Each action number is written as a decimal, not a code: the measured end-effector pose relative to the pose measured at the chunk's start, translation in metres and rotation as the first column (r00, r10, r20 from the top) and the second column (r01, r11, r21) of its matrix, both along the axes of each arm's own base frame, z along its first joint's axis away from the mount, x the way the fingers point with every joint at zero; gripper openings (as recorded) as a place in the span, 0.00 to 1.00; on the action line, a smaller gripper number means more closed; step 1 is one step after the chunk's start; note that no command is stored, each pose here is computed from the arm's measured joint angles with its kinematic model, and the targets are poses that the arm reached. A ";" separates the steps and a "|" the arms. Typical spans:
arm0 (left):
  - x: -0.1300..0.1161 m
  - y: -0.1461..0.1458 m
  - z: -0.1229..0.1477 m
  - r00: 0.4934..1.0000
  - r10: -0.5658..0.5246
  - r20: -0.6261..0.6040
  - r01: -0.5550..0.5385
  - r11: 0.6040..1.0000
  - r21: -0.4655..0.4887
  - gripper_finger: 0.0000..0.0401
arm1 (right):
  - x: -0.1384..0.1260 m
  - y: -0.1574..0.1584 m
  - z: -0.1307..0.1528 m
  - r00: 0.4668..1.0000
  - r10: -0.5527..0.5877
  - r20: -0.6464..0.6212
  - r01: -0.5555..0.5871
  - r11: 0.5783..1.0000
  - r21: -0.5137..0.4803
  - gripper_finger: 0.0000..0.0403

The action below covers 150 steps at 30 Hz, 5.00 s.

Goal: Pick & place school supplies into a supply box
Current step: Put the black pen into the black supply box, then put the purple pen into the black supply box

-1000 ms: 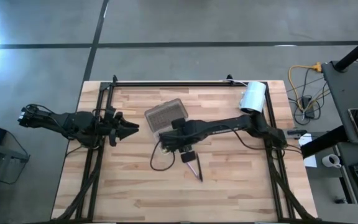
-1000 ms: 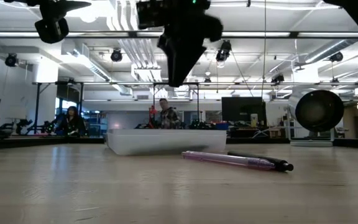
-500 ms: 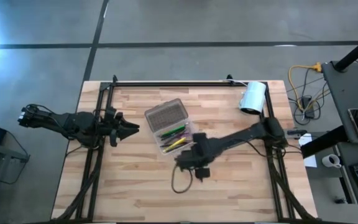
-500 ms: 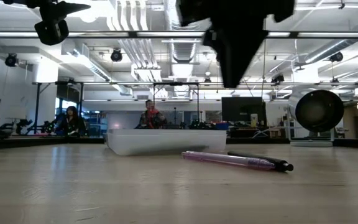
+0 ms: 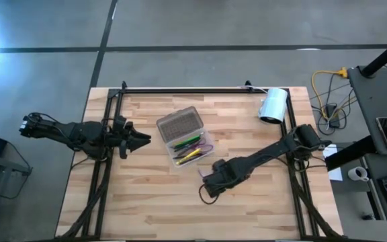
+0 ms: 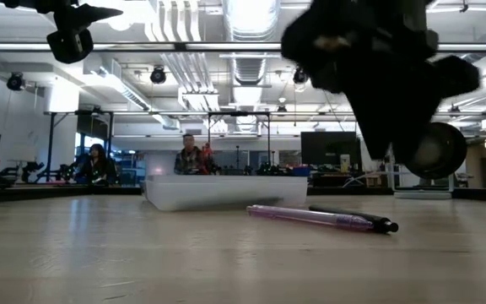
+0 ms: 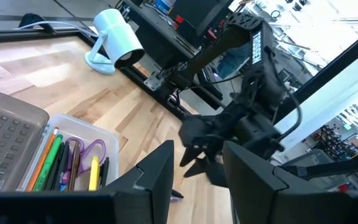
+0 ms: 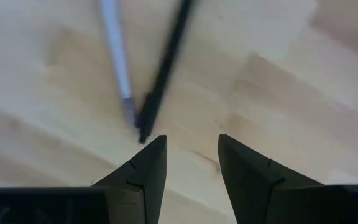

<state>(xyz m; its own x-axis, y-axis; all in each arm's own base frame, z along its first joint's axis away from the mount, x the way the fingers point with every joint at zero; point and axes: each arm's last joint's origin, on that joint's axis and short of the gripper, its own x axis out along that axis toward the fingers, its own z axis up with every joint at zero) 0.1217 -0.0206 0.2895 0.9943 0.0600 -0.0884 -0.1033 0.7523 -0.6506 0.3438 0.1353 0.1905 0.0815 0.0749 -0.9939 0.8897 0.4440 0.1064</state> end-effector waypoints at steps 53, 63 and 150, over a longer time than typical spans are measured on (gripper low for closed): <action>0.002 -0.001 -0.007 1.000 -0.004 -0.024 0.004 1.000 0.005 0.31 | 0.020 -0.026 -0.039 0.994 0.084 0.073 -0.070 0.980 -0.184 0.04; 0.002 -0.001 -0.006 1.000 -0.001 -0.027 0.001 1.000 0.006 0.31 | 0.039 -0.032 0.026 0.697 0.711 0.089 -0.624 0.663 -0.413 0.05; 0.019 -0.006 -0.005 0.995 -0.055 -0.087 0.055 0.998 0.007 0.31 | 0.073 -0.003 -0.014 0.969 0.246 -0.018 -0.247 0.967 -0.067 0.42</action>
<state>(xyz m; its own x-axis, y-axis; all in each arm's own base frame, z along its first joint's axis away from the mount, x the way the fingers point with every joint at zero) 0.1402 -0.0266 0.2842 0.9846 0.0068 -0.1746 -0.1176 0.7647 -0.6336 0.4166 0.1318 0.1760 0.0596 0.0239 -0.9979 0.7527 0.6555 0.0607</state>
